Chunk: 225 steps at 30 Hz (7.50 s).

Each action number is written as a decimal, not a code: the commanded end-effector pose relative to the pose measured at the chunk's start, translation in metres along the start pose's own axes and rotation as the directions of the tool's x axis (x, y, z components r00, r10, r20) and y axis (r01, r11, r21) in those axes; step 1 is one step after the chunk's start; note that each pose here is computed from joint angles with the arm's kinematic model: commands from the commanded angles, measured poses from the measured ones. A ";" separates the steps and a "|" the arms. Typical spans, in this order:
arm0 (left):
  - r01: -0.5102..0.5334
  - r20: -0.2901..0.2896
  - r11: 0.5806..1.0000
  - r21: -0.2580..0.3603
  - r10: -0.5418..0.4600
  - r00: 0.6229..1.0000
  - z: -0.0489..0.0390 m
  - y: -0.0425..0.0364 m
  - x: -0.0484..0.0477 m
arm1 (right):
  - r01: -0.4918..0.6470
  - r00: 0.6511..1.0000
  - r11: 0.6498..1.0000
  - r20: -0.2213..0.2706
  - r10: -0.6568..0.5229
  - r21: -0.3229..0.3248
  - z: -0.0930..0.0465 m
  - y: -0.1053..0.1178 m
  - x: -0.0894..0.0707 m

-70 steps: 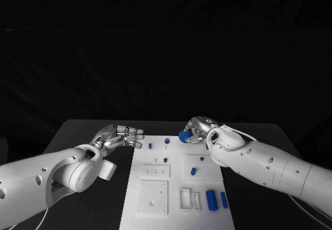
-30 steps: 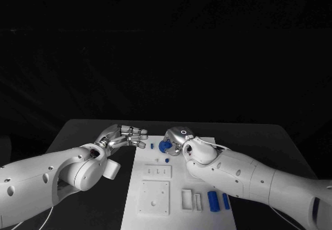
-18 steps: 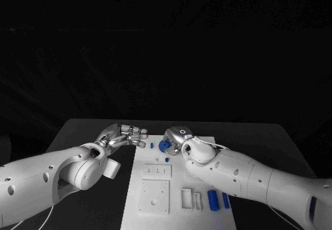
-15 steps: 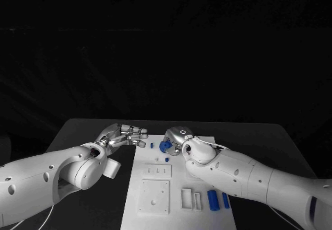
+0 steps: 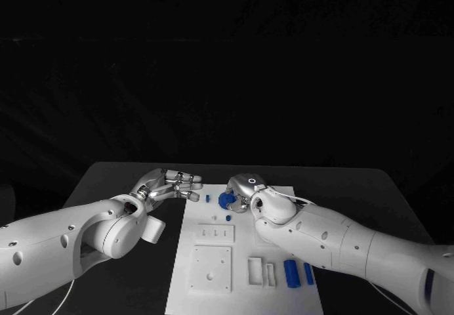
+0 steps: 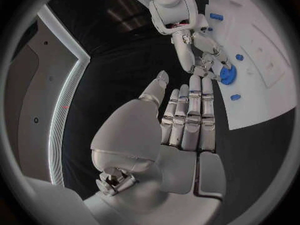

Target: Assemble the parts on the task board

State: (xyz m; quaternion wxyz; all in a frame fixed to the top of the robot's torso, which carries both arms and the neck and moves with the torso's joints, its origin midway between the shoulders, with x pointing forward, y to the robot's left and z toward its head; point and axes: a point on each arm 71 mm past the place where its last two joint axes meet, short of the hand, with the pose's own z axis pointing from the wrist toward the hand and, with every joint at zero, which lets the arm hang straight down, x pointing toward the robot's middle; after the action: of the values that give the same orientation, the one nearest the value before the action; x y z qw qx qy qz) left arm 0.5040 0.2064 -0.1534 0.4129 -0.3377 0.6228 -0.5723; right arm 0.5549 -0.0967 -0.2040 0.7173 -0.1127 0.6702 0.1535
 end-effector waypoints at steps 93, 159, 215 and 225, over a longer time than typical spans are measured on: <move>-0.003 0.011 1.000 -0.008 0.003 1.000 -0.0051 0.0077 -0.0149 | -0.387 0.915 0.912 -0.063 0.398 0.138 -0.075 -0.200 -0.005; 0.000 -0.001 1.000 -0.022 0.000 1.000 -0.0034 0.0112 -0.0133 | -0.426 0.900 0.885 -0.009 0.436 0.190 -0.064 -0.192 0.010; -0.029 -0.027 0.993 -0.115 0.026 0.999 -0.0019 0.0136 -0.0148 | -0.456 0.889 0.876 0.041 0.455 0.156 -0.056 -0.167 -0.006; -0.175 -0.113 0.948 -0.267 0.149 0.982 0.0244 0.0041 -0.0096 | -0.404 0.911 0.911 -0.050 0.409 0.086 -0.042 -0.115 -0.040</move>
State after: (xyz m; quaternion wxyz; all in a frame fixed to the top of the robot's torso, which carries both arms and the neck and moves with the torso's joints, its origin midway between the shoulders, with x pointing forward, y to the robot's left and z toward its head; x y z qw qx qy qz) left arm 0.5316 0.2085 -0.1505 0.3995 -0.3312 0.6943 -0.4986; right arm 0.5583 -0.2274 -0.1706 0.6641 0.0679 0.6802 0.3028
